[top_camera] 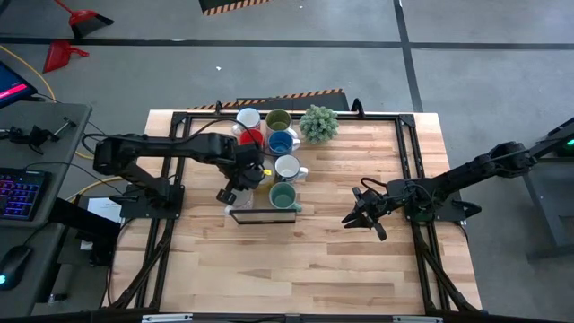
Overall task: Place coffee mugs
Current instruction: Put the gray patterned mug on the shelf, then adjust the yellow mug on the shelf
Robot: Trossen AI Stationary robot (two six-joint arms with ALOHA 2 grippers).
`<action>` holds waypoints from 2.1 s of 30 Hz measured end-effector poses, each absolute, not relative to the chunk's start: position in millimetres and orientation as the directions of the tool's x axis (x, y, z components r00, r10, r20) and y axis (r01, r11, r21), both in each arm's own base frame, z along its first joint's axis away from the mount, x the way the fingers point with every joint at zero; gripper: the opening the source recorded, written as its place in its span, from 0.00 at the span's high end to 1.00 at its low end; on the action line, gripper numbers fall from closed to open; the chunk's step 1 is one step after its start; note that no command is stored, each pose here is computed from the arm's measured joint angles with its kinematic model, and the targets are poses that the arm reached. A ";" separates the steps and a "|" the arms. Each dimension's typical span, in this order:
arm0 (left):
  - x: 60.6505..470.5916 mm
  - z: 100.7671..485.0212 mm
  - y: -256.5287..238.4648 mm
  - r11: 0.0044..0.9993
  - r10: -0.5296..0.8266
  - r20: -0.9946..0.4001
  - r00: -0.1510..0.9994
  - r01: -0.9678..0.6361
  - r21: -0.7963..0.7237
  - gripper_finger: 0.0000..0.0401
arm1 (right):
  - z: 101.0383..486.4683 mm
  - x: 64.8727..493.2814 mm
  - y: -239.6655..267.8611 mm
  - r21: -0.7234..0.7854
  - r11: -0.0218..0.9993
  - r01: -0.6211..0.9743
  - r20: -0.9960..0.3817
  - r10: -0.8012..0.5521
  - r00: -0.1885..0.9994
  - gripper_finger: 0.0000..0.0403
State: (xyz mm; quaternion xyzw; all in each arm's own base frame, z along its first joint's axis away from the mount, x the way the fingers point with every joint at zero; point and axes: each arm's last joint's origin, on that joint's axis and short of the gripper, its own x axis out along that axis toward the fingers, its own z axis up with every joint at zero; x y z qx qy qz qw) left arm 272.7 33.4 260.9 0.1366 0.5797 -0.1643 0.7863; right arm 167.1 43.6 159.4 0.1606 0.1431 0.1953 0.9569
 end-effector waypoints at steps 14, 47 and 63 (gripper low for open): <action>276.0 254.8 33.9 0.926 -0.103 -0.963 0.249 0.378 -0.002 0.96 | 159.3 167.0 43.9 0.366 0.867 -0.337 -0.211 0.430 0.878 0.86; 277.3 256.1 34.2 0.961 -0.105 -0.958 0.268 0.275 -0.028 0.83 | 159.3 167.0 43.9 0.366 0.867 -0.337 -0.211 0.430 0.878 0.86; 274.3 255.3 34.5 0.969 -0.083 -0.968 0.235 0.244 -0.024 0.77 | 159.3 167.0 44.0 0.366 0.867 -0.339 -0.211 0.432 0.877 0.86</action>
